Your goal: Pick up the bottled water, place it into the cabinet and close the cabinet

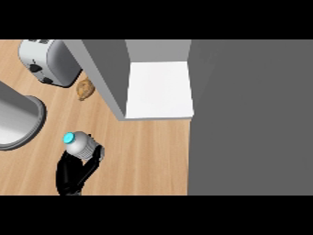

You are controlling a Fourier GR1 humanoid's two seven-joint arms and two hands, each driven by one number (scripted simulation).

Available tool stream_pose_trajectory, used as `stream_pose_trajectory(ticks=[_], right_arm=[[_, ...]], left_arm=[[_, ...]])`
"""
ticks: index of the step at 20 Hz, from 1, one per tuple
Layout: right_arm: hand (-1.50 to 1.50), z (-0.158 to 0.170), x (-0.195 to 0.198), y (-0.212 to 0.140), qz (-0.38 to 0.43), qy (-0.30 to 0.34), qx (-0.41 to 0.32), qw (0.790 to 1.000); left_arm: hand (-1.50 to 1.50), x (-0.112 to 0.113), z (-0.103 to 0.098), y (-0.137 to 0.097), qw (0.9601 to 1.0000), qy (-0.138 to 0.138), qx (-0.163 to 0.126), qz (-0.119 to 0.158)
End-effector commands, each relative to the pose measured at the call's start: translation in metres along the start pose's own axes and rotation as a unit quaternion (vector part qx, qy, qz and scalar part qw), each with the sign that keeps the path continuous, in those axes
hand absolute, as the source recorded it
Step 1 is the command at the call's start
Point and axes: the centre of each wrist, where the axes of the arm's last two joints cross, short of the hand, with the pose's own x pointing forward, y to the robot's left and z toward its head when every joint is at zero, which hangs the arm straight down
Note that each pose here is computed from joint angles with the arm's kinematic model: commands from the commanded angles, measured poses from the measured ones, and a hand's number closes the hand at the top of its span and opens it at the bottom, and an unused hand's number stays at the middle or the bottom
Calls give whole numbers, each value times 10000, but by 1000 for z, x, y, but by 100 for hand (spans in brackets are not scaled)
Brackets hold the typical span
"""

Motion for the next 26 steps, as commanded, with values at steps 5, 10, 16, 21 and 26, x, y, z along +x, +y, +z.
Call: stream_pose_trajectory(ticks=[5, 10, 16, 21, 26], right_arm=[[-150, -5, 49, 19, -61, -381, 124, 9992], [-150, 5, 48, 18, -19, -271, 146, 9995], [-150, 0, 34, 13, 19, -413, 156, 9990], [-150, -6, 38, 14, -46, -414, 108, 9991], [-150, -2, 45, 12, -29, -406, 101, 9991]], left_arm=[[150, -2, -23, -29, 9988, -189, -247, 376], [150, 4, -20, 26, 9973, -539, -356, 357], [150, 33, -52, 57, 9883, -556, -1353, 423], [150, 47, -61, 34, 9823, -606, -1766, 139], [150, 57, -69, -7, 9764, -548, -2081, 169]])
